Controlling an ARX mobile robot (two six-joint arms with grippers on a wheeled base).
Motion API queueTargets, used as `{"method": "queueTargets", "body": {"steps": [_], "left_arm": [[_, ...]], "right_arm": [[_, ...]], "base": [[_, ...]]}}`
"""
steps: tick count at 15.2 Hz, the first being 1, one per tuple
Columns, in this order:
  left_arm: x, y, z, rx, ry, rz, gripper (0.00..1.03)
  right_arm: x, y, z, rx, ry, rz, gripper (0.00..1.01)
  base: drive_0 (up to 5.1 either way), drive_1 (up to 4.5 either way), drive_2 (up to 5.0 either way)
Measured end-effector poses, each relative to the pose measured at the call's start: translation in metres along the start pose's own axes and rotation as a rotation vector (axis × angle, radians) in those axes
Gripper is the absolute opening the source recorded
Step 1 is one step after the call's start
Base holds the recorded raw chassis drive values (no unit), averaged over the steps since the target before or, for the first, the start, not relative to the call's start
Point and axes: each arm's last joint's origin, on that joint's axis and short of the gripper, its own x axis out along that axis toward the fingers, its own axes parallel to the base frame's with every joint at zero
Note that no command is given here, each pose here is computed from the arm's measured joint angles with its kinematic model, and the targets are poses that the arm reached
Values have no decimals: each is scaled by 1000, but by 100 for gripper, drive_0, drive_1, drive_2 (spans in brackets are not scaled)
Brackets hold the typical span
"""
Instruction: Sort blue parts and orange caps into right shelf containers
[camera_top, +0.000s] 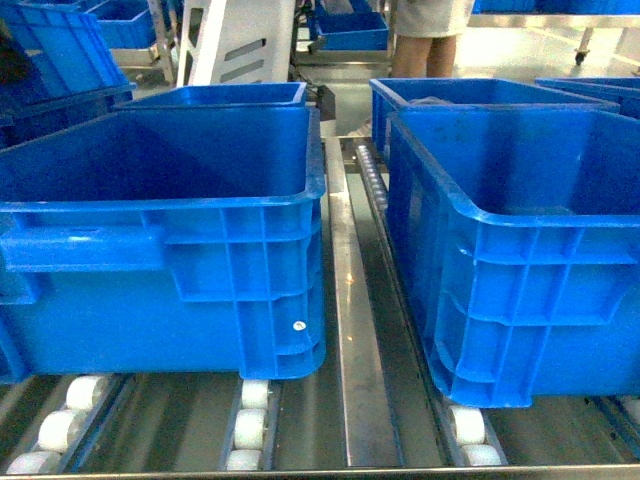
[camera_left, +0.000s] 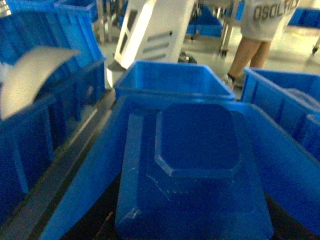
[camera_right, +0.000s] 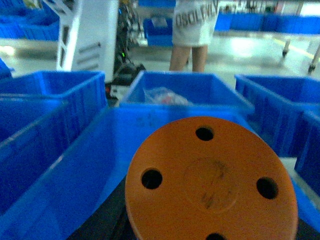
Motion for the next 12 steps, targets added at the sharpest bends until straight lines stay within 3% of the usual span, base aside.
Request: {"method": "queueTargets", "body": {"steps": [1,2,3,6,7,8,9,10,12], "left_arm": [[21,-4,-5,1,41,-5,43],[36,-8,-8,5,72,-16,43],[44,-11,-8,6,69,-23,48],[48,-14,0,2,42,-49,82],[48,-14,-1,3,45,-53,95],[48,-15,-1,2,46,-63,100],[46,-15,0,2,46,-68,97],[40,-16,2,4,49,-68,98],[29,-20,8,3,19,-52,98]], "right_arm": [[25,2,-11,7,48,-17,45],[41,4,-14,16,77,-5,49],[49,7,-14,21,54,-10,59],[53,11,-13,19,32,-24,94],[54,11,-14,18,37,-20,100],[54,11,-15,13,35,-21,97],[54,11,-15,10,35,-23,98],[52,10,-16,-10,49,-61,98],[41,11,-16,-8,52,-22,98]], "base": [[0,0,0],[0,0,0],[0,0,0],[0,0,0],[0,0,0],[0,0,0],[0,0,0],[0,0,0],[0,0,0]]}}
